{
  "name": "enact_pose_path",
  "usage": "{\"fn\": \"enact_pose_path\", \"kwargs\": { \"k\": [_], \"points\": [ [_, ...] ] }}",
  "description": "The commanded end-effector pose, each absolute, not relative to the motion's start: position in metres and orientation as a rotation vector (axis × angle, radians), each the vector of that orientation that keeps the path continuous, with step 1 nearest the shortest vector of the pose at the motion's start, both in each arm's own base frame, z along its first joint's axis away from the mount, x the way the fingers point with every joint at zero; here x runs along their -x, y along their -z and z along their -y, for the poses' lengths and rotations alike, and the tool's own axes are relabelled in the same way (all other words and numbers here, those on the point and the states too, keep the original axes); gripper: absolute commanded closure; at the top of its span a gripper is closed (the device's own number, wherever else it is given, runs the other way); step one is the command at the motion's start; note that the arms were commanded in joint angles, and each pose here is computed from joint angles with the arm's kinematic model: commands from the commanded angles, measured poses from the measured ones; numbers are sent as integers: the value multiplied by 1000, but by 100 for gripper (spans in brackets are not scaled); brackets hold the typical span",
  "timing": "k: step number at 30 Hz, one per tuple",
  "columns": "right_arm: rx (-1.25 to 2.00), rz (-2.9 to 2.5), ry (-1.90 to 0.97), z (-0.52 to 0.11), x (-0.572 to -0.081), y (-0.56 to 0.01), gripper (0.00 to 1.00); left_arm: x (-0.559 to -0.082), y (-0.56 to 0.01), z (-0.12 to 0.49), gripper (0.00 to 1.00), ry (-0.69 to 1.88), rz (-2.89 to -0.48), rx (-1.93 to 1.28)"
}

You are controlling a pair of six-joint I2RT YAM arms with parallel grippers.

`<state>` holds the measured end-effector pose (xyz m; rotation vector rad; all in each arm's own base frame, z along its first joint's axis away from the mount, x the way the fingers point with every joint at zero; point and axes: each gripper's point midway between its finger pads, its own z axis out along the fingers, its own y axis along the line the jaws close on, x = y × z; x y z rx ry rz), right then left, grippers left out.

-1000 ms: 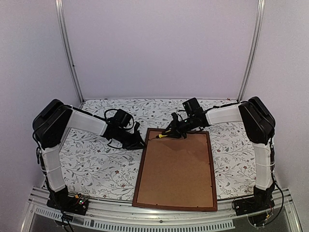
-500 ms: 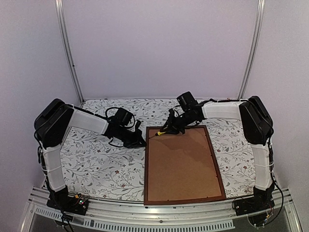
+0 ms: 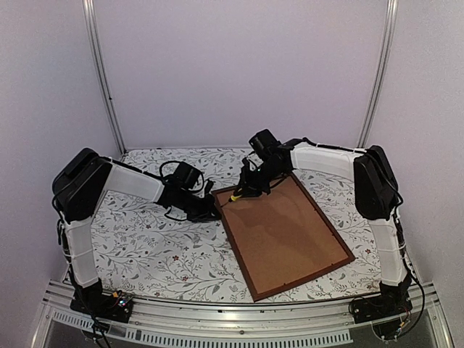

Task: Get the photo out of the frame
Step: Release the fastener from the backboard.

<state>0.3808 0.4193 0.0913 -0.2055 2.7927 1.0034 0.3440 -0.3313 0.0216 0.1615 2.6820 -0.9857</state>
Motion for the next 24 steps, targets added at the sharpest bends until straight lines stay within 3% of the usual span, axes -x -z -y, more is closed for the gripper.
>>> {"fn": "enact_pose_path", "kwargs": {
  "k": [1, 10, 18, 24],
  "points": [
    [421, -2820, -923, -449, -349, -81, 100, -316, -4, 348, 96, 1009, -2736, -248],
    [495, -2833, -867, -450, -338, -78, 100, -326, -36, 312, 93, 972, -2687, -44],
    [574, -2824, -854, -454, -328, -83, 100, -342, -51, 276, 73, 904, -2627, 147],
    [626, -2815, -850, -458, -318, -87, 100, -340, -42, 243, 65, 794, -2614, 310]
  ]
}}
